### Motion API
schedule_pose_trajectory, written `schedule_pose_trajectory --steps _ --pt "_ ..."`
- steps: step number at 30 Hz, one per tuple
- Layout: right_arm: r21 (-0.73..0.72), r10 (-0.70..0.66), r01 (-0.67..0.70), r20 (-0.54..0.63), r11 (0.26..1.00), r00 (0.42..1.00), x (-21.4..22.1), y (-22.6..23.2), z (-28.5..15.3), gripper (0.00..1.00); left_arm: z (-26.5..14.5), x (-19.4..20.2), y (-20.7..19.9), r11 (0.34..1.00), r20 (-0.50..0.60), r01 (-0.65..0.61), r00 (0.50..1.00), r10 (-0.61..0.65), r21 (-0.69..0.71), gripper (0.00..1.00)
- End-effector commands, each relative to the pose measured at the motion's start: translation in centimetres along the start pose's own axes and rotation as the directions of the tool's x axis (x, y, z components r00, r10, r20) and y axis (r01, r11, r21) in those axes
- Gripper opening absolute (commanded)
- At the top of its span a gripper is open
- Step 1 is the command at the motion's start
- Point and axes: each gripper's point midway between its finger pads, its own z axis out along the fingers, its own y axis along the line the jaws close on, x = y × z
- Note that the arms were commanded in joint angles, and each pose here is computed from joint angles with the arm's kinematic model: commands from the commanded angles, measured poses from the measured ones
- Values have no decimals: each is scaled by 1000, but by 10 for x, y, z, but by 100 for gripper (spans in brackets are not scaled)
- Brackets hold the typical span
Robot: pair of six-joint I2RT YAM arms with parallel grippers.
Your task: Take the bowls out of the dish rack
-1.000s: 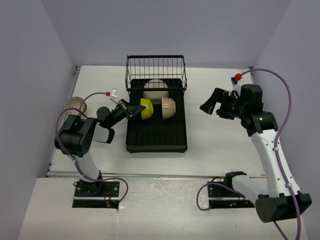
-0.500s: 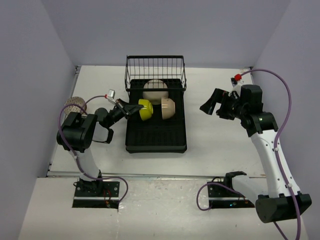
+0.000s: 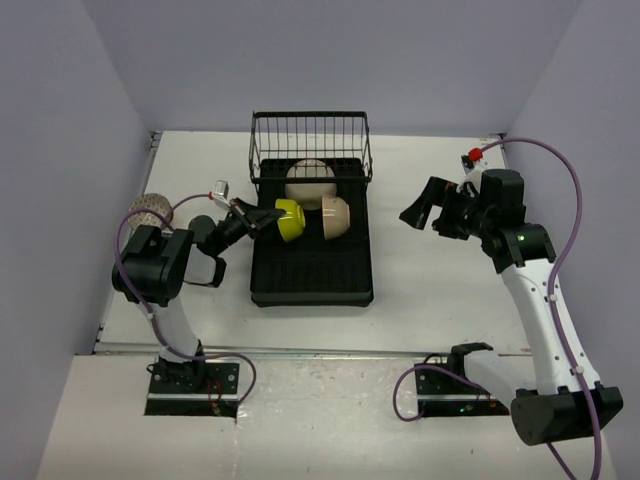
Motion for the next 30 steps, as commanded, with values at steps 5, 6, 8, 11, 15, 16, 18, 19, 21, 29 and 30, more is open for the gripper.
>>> schedule_pose_trajectory --steps 5,6,8,11,15,16,18,19,21,29,30 --pt "0 -30 30 33 1000 999 -11 4 -4 99 -15 5 -73 931 13 -225 973 231 288 0" --pt "1 -29 29 32 1000 999 -10 4 -3 99 -14 4 -75 929 10 -226 972 233 292 0" --pt "-1 -28 28 33 1000 999 -10 4 -3 99 -14 3 -83 920 19 -240 969 246 309 0" --pt "-2 -27 27 31 1000 999 -9 4 -2 99 -14 3 -89 915 17 -255 965 263 312 0" --pt "0 -25 25 29 1000 999 -8 2 -2 99 -14 2 -93 912 20 -273 960 281 305 0" --pt "1 -26 26 28 1000 999 -7 2 -2 99 -15 2 -96 911 23 -277 959 284 307 0" --pt "-3 -26 26 29 1000 999 -7 3 -3 99 -14 1 -98 907 27 -293 954 299 303 0" --pt "-3 -26 26 29 1000 999 -7 3 -3 99 -14 1 -97 910 26 -289 955 294 298 0" --pt "-4 -26 26 30 1000 999 -8 3 -2 99 -14 1 -99 905 28 -300 952 306 300 0" --pt "-7 -26 26 29 1000 999 -8 4 -2 99 -15 -1 -106 898 53 -323 945 322 298 0" --pt "-6 -26 26 28 1000 999 -7 3 -2 99 -16 -1 -107 894 53 -328 943 328 305 0"
